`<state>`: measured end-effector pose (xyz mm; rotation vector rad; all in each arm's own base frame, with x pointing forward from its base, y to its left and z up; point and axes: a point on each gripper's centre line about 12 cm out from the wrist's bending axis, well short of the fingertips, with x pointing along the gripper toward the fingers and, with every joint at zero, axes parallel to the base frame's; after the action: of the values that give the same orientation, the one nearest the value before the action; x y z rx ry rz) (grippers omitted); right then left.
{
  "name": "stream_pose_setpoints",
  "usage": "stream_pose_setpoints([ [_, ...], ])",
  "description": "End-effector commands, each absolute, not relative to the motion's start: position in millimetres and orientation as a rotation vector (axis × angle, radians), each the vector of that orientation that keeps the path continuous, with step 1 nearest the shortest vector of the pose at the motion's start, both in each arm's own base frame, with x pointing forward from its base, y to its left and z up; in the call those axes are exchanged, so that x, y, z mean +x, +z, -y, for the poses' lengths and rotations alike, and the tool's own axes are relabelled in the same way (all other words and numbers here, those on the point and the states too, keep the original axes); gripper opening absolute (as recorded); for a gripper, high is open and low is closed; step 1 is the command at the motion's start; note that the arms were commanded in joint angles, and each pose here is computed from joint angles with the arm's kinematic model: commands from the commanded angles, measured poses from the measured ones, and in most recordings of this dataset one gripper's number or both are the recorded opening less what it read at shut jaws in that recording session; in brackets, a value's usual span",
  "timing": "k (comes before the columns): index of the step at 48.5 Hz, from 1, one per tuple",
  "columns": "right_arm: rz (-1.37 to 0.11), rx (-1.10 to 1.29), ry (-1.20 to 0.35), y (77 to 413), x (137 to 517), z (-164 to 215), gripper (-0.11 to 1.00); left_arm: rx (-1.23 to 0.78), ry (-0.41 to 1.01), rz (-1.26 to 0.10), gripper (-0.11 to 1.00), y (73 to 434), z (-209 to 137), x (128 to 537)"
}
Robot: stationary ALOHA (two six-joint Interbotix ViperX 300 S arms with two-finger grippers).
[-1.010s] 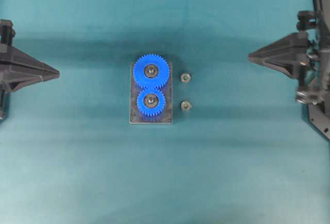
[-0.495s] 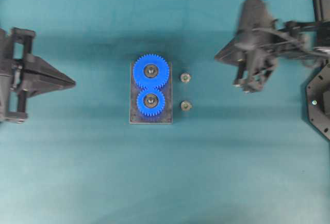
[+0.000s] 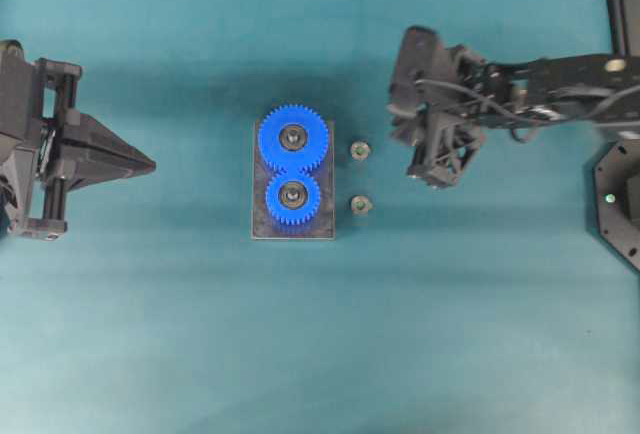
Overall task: Insert the washer onto the shaft.
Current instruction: 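Move the right gripper over the upper metal washer beside the gears, then close the right gripper on the upper washer and lift it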
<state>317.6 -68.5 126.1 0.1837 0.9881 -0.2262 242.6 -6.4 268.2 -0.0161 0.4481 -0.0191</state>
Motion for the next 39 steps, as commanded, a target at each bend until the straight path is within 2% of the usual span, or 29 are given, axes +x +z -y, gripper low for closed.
stream_pose_setpoints([
  [1, -0.974, 0.172, -0.223, 127.2, 330.1, 71.4, 0.66, -0.016, -0.022, -0.425, 0.00, 276.1, 7.2, 245.0],
  [3, -0.979, 0.166, -0.221, 123.9, 333.2, 72.3, 0.79, -0.016, -0.022, -0.428, 0.00, 275.1, 7.2, 245.1],
  [5, -0.982, 0.156, -0.218, 121.0, 336.9, 72.8, 0.82, -0.016, -0.022, -0.428, 0.00, 275.1, 7.2, 245.1],
  [11, -0.990, 0.126, -0.209, 114.9, 345.5, 75.6, 0.76, -0.016, -0.022, -0.430, 0.00, 274.7, 7.2, 245.3],
  [39, -1.032, 0.095, -0.161, 97.5, 358.6, 60.5, 0.75, -0.020, -0.023, -0.433, 0.00, 271.6, 7.5, 243.1],
])
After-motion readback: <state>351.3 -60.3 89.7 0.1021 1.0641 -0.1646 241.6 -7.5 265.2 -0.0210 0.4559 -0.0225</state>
